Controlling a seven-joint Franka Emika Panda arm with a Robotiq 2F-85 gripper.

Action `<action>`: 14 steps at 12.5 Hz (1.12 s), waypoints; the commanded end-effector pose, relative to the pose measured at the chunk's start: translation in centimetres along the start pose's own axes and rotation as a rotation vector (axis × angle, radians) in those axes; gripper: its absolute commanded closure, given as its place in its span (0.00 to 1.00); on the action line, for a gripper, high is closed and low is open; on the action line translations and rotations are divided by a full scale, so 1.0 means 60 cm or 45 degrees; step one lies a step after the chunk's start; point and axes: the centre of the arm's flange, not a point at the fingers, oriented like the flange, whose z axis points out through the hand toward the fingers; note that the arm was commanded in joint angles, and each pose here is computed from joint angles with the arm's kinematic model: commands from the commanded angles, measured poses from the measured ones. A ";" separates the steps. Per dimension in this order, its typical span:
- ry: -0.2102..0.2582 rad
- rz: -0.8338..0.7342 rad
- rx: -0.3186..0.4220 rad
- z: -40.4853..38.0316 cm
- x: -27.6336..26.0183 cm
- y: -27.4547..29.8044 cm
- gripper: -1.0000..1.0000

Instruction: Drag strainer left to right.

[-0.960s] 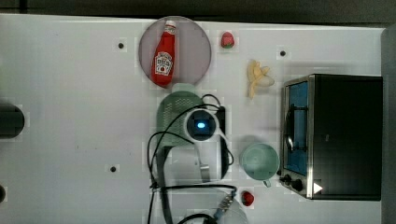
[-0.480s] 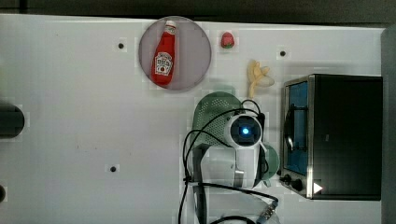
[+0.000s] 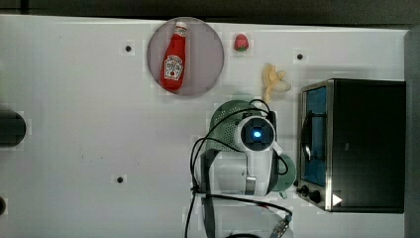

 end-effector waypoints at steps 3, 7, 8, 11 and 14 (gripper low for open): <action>0.021 -0.307 -0.032 -0.195 -0.066 -0.037 0.00; 0.022 -0.459 -0.084 -0.404 -0.079 -0.032 0.00; -0.011 -0.510 -0.060 -0.457 -0.077 -0.023 0.00; -0.122 -0.612 0.010 -0.588 -0.069 0.022 0.00; -0.110 -0.749 0.010 -0.671 -0.068 0.064 0.00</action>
